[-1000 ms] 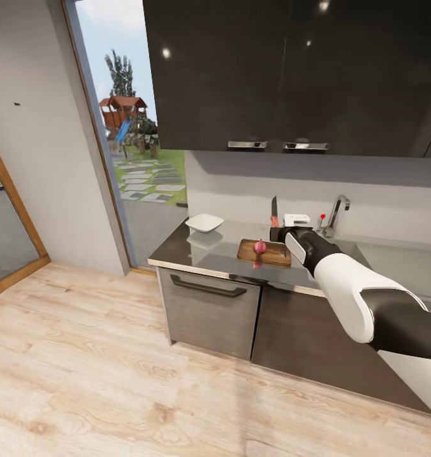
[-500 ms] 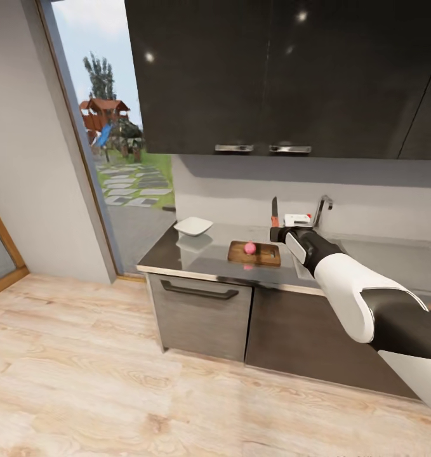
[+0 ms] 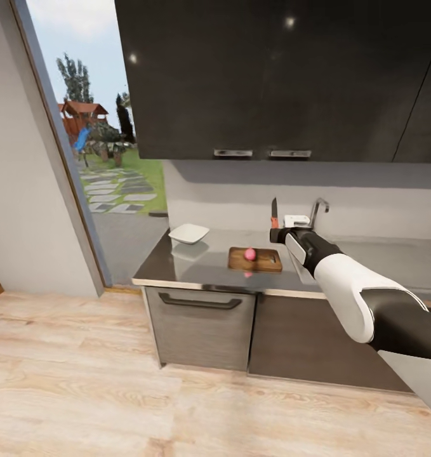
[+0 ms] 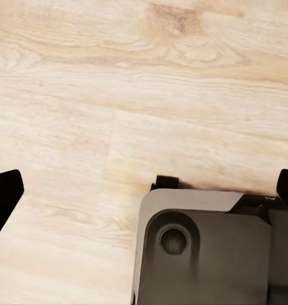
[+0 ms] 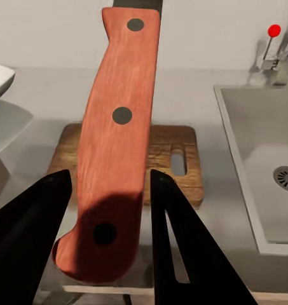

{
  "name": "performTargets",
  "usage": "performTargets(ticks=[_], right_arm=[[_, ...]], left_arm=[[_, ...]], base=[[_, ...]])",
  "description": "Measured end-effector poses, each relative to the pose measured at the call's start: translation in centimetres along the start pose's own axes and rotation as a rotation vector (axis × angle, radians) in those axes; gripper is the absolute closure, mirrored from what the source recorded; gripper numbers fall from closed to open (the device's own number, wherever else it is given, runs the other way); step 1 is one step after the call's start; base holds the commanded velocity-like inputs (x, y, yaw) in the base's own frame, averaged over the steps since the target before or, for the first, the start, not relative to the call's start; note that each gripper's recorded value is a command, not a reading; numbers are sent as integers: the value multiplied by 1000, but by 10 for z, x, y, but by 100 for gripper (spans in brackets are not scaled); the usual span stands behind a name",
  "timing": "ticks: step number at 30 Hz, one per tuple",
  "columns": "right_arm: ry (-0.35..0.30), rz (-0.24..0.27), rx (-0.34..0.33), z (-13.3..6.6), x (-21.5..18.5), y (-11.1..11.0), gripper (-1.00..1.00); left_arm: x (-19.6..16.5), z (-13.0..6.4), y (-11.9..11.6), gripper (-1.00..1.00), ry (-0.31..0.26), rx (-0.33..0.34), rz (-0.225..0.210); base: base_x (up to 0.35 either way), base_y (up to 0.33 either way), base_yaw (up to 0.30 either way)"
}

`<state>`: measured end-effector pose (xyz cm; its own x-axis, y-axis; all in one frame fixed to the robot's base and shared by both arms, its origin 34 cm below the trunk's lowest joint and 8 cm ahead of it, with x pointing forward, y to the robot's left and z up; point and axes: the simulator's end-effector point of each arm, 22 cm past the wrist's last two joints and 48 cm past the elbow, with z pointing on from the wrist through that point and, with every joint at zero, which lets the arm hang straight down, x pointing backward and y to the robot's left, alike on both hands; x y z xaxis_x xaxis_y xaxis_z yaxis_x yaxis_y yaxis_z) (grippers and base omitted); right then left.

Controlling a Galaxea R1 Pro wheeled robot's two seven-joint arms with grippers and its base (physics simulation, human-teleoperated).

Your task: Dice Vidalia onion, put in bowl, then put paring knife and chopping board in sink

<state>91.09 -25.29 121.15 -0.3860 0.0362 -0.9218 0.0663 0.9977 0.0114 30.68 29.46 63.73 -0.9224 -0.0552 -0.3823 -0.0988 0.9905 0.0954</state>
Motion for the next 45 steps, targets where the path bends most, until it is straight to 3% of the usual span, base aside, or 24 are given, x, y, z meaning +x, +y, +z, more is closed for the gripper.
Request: performTargets(ticks=[4, 10, 45], right_arm=[[-3, 0, 1, -2, -2, -1, 100], [-4, -1, 0, -2, -3, 0, 100], [4, -2, 2, 15, 14, 1, 100]], left_arm=[[-1, 0, -5, -100, -3, 6, -2], [1, -3, -34, -100, 4, 41, -11], [0, 18, -38, -100, 9, 36, -16]], base=[[219, 220, -121], [40, 40, -16], [0, 0, 0]])
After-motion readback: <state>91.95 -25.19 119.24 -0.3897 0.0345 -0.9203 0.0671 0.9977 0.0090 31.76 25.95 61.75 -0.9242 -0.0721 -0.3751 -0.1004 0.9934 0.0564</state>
